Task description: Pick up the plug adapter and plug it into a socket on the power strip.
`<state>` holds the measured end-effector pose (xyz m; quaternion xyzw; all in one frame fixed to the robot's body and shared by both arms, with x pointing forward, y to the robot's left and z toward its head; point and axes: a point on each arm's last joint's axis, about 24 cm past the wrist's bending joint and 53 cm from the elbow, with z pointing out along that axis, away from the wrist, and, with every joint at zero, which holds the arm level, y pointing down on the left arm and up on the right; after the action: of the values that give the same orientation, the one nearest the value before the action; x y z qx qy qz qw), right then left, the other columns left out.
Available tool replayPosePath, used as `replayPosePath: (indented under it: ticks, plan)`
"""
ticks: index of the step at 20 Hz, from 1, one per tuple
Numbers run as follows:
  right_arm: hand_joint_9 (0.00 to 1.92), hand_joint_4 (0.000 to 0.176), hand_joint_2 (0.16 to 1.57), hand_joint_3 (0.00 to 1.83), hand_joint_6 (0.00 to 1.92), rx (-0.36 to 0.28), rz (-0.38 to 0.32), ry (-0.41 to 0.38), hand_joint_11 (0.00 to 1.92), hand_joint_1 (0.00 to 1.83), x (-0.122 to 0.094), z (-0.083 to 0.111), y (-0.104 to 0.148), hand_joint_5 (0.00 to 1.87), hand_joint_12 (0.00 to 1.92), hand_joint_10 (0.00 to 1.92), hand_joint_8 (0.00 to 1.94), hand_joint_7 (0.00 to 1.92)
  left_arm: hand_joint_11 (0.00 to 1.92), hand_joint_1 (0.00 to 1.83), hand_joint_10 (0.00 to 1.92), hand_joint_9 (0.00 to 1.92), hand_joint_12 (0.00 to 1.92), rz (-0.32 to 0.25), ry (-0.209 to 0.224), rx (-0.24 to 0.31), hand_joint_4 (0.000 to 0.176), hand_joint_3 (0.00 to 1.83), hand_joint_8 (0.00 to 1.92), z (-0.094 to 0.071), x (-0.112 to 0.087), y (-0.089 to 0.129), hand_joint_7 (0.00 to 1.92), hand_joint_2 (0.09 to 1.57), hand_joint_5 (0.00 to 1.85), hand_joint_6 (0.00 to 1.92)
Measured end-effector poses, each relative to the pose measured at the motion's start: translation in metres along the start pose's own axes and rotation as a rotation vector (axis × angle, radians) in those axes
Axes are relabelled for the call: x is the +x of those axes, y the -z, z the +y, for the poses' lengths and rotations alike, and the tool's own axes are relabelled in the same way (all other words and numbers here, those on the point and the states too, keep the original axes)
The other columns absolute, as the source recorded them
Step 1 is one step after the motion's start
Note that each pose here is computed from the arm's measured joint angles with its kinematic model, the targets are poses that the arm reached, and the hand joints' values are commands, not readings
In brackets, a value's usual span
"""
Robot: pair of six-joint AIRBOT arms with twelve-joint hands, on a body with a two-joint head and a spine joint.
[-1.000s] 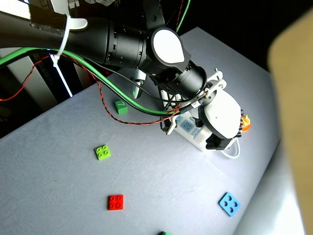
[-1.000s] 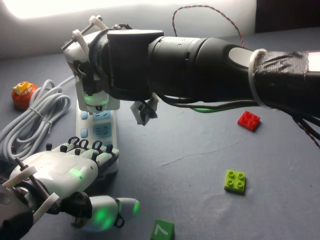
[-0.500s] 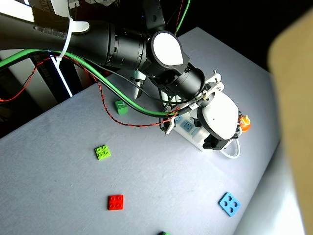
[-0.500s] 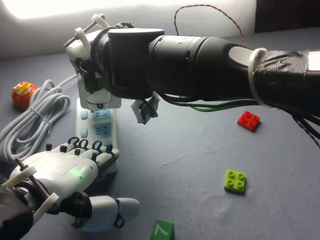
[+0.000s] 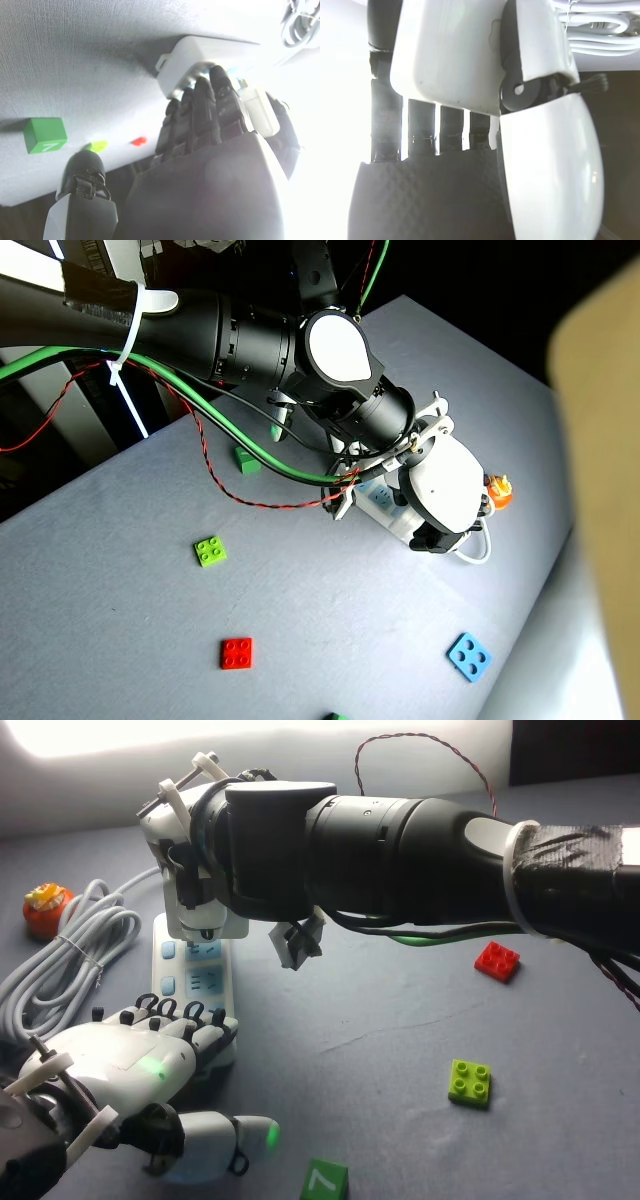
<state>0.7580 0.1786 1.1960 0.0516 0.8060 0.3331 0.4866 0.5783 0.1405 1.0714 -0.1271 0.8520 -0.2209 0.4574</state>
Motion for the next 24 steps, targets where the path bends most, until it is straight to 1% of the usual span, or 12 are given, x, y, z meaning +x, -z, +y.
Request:
replayPosePath:
  ticks: [3,6,7,8,9,10,13,15,17,19,23,24]
  plan:
    - [1.09,0.000,1.06,0.00,0.96,-0.002,0.001,0.009,0.93,1.39,0.000,0.000,0.000,0.94,0.82,0.90,0.75,1.11,0.00,0.00,0.00,0.12,0.36,0.000,0.000,0.000,0.000,0.00,0.00,0.000,0.000,0.000,0.12,1.16,0.07,0.00]
    - [1.08,0.000,1.07,0.00,1.01,0.004,0.015,0.017,0.92,1.39,0.003,-0.002,0.000,0.91,0.84,0.93,0.79,1.08,0.00,0.00,0.00,0.12,0.34,0.000,0.000,0.000,0.000,0.00,0.00,0.000,0.000,0.000,0.12,1.16,0.06,0.00]
    - [1.08,0.000,1.07,0.00,0.99,0.007,0.019,0.005,0.92,1.39,0.003,-0.004,0.000,0.92,0.84,0.92,0.79,1.09,0.00,0.00,0.00,0.12,0.35,0.000,0.001,0.000,0.000,0.00,0.00,0.000,0.000,0.000,0.11,1.16,0.05,0.00]
    - [1.08,0.000,1.07,0.00,0.98,0.009,0.019,0.005,0.93,1.39,0.003,-0.005,0.000,0.93,0.83,0.91,0.77,1.10,0.00,0.00,0.00,0.13,0.38,0.000,0.000,0.000,0.000,0.00,0.01,0.000,0.000,0.000,0.13,1.17,0.07,0.00]
    - [1.08,0.000,1.07,0.00,0.97,0.006,0.021,0.011,0.93,1.39,0.003,-0.004,0.001,0.94,0.82,0.91,0.76,1.10,0.00,0.00,0.00,0.13,0.36,0.000,0.000,0.000,0.000,0.00,0.00,0.000,0.000,0.000,0.12,1.16,0.06,0.00]
    - [1.10,0.000,1.06,0.00,0.95,0.006,0.022,0.015,0.94,1.39,0.003,-0.004,0.002,0.95,0.82,0.88,0.72,1.12,0.00,0.00,0.00,0.14,0.38,0.000,0.000,0.000,0.000,0.00,0.00,0.000,0.000,0.000,0.14,1.17,0.07,0.00]
    - [1.08,0.000,1.07,0.00,0.97,0.005,0.027,0.025,0.93,1.39,0.006,-0.004,0.005,0.94,0.82,0.91,0.75,1.11,0.00,0.00,0.00,0.13,0.38,0.001,0.000,0.000,0.000,0.00,0.00,0.000,0.000,0.000,0.12,1.17,0.06,0.00]
    - [1.09,0.000,1.06,0.00,0.95,0.007,0.027,0.025,0.95,1.39,0.006,-0.005,0.005,0.96,0.81,0.89,0.73,1.12,0.00,0.00,0.00,0.14,0.40,0.000,0.000,0.000,0.000,0.00,0.00,0.000,0.000,0.000,0.13,1.16,0.07,0.00]
    - [1.10,0.000,1.06,0.00,0.96,0.008,0.027,0.024,0.95,1.39,0.006,-0.005,0.005,0.94,0.81,0.87,0.72,1.13,0.00,0.00,0.00,0.13,0.35,0.000,0.000,0.000,0.000,0.00,0.01,0.000,0.000,0.000,0.11,1.16,0.06,0.00]
    - [1.08,0.000,1.06,0.00,0.96,0.005,0.027,0.024,0.93,1.39,0.006,-0.005,0.005,0.94,0.80,0.90,0.75,1.11,0.00,0.00,0.00,0.13,0.35,0.000,0.000,0.000,0.000,0.00,0.01,0.000,0.000,0.000,0.12,1.16,0.05,0.00]
    - [1.11,0.000,1.05,0.00,0.93,0.003,0.029,0.034,0.96,1.39,0.009,0.000,0.002,0.96,0.78,0.87,0.70,1.13,0.00,0.00,0.00,0.12,0.34,0.000,0.001,0.000,0.000,0.00,0.00,0.000,0.000,0.000,0.11,1.16,0.06,0.00]
    - [1.11,0.000,1.06,0.00,0.94,0.007,0.028,0.040,0.96,1.39,0.010,0.001,0.002,0.95,0.77,0.87,0.73,1.12,0.00,0.00,0.00,0.13,0.37,0.000,0.000,0.000,0.000,0.00,0.00,0.000,0.000,0.000,0.13,1.16,0.07,0.00]
